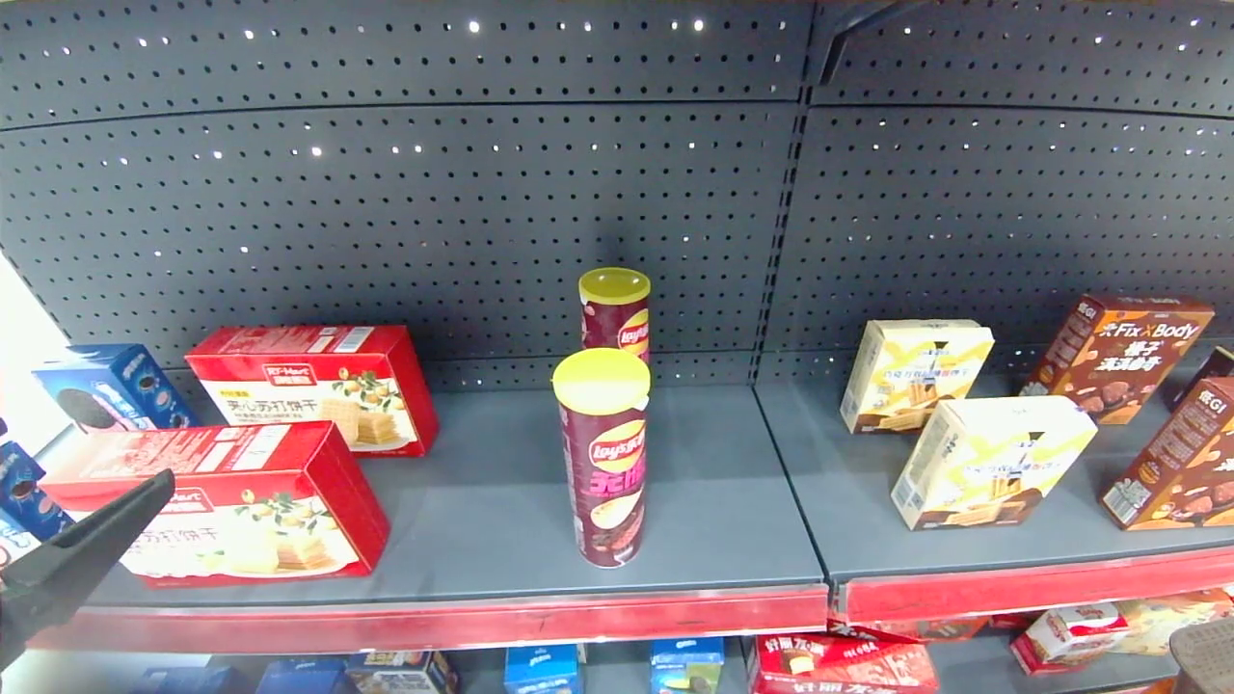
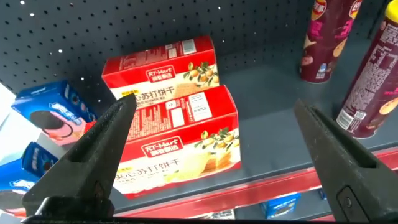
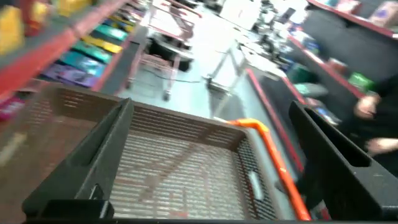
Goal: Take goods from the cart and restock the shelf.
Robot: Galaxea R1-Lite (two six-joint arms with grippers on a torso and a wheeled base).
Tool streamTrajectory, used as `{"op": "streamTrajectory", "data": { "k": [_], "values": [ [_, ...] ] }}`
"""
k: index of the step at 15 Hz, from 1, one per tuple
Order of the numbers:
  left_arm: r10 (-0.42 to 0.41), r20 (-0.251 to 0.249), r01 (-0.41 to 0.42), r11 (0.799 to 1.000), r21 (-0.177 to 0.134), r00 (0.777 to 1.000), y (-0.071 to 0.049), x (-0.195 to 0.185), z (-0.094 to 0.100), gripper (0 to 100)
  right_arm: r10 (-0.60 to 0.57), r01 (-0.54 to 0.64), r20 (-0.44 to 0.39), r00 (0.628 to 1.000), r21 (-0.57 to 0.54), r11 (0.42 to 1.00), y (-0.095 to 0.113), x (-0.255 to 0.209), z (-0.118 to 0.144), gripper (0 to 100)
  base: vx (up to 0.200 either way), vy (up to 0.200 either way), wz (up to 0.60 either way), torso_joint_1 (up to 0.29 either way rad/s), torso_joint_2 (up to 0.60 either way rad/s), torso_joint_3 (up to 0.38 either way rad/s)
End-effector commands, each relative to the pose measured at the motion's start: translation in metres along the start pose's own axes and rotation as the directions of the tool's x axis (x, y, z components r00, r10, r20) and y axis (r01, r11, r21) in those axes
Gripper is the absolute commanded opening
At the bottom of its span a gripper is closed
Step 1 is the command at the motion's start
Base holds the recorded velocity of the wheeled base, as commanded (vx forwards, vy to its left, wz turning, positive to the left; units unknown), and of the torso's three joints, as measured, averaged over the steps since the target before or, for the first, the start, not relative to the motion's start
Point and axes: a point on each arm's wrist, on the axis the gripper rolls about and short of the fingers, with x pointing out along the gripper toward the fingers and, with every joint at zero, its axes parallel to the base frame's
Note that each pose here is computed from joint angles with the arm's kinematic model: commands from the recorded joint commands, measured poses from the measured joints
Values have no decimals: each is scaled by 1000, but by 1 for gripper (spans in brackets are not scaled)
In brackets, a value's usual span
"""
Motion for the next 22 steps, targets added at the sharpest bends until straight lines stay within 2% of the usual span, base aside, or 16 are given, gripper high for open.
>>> {"op": "streamTrajectory", "data": {
  "k": [1,2,4,5,6,7,8,9,16,18,22],
  "values": [
    [-6,-3,6,1000,2,1000,0,0,-1,100,-25,24,39,999,28,999,-32,-10,-20,100,0,0,0,0,0,0],
    [-32,-4,32,999,2,999,-2,0,-2,100,34,-37,86,996,42,998,-35,-11,-21,100,0,0,0,0,0,0],
    [-160,0,160,987,2,987,-11,3,-3,100,108,-119,152,982,62,991,-37,-11,-17,100,0,0,0,0,0,0],
    [-281,-38,281,960,2,959,-22,11,-8,100,129,-144,179,975,70,987,-38,-11,-14,100,0,0,0,0,0,0],
    [-350,-82,351,936,-3,933,-32,17,-16,100,163,-180,210,964,67,981,-37,-11,-13,100,0,0,0,0,0,0],
    [-385,-118,386,922,-11,916,-37,23,-21,100,197,-218,238,951,66,974,-37,-10,-12,100,0,0,0,0,0,0],
    [-402,-172,405,914,-20,899,-43,34,-28,100,253,-280,269,929,67,958,-36,-9,-11,100,0,0,0,0,0,0],
    [-404,-192,407,913,-23,895,-45,40,-30,100,285,-316,281,916,70,946,-36,-8,-10,100,0,0,0,0,0,0],
    [-436,-195,442,897,-14,878,-60,75,-23,100,320,-359,301,899,84,930,-39,-6,-1,100,0,0,0,0,0,0],
    [-451,-224,458,889,-23,864,-64,79,-30,100,404,-452,329,853,82,888,-38,-3,-1,100,0,0,0,0,0,0],
    [-468,-279,479,877,-31,838,-74,98,-36,100,471,-530,356,807,83,844,-37,-1,0,100,0,0,0,0,0,0]
  ]
}}
